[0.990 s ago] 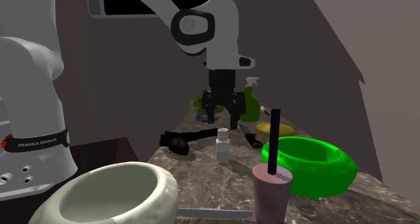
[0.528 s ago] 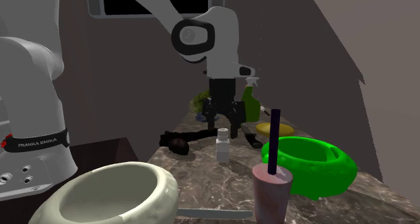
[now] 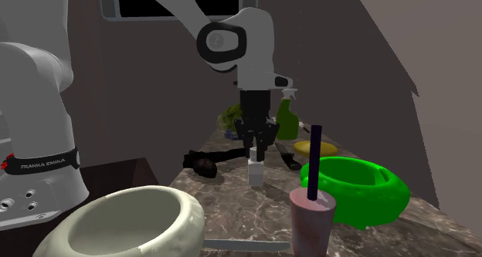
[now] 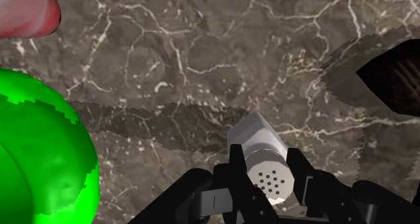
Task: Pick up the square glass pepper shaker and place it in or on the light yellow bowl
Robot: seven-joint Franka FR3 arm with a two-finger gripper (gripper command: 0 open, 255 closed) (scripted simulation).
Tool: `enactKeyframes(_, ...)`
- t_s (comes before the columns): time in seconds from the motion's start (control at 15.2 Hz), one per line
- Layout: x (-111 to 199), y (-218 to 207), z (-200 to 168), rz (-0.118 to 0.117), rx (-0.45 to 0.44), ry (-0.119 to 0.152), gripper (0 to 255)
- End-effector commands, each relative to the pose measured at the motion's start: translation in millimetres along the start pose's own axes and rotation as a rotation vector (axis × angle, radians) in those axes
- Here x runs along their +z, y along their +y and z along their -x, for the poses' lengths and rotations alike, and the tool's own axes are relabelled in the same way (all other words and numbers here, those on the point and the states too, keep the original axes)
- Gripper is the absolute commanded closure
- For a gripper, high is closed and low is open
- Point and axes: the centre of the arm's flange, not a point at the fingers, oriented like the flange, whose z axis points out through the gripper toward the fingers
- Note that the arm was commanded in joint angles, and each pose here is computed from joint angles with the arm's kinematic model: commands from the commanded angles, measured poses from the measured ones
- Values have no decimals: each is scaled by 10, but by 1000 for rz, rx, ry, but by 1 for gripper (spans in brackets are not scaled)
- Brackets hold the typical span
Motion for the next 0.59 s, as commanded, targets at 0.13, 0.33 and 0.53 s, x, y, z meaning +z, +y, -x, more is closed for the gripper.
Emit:
enactKeyframes(0.13, 1, 0, 0, 0, 0, 0, 255)
enactKeyframes(0.33, 2, -1, 0, 0, 0, 0, 255)
enactKeyframes(0.53, -156, 3, 4, 0, 0, 0, 255)
